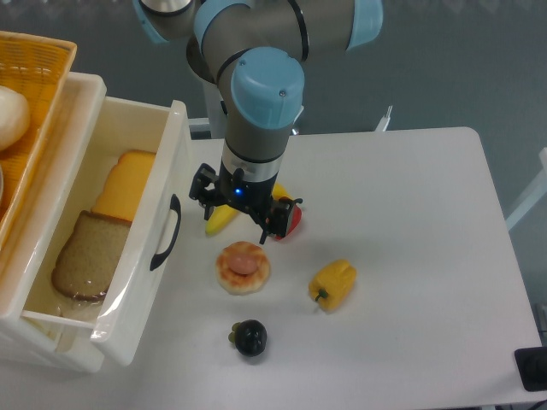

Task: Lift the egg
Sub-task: 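Move the open gripper over the round orange ring-shaped food item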

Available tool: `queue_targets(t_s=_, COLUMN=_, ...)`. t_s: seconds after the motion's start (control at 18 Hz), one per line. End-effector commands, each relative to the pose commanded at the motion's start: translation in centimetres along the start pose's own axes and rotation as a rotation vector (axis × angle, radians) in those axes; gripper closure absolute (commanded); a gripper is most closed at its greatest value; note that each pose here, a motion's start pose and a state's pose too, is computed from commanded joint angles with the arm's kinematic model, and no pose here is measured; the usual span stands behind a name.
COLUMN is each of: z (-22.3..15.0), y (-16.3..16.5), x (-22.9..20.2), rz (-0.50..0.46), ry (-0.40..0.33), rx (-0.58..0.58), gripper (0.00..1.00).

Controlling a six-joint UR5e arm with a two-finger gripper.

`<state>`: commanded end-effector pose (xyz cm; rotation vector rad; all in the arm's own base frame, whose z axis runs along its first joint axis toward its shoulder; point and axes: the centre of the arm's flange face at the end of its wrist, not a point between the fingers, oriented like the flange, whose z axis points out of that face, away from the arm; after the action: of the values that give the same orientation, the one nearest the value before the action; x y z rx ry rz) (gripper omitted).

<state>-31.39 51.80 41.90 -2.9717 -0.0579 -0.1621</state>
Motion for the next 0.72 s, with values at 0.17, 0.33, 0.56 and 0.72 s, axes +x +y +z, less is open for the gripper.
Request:
queue_targets(t_s=0.17, z=-0.3, y=-0.6, x=0.2, rz=0.013, ry=-0.018, rx=0.02, gripper=0.0)
queue_targets(t_s=0.33, z=-0.5, y=-1.3, x=-0.3, rz=0.026, ry=-0.073, rx=0.077, gripper=0.0)
queue_targets(t_s=0.56, z=0.0, y=-1.4, x=-1.1, rz=0.015, ry=-0.077, rx=0.083, gripper=0.0)
queue_targets(t_s=0.72, z=1.0, y=-1.6, x=-1.8, rz=0.009, ry=-0.082, rx=0.09, gripper=0.0)
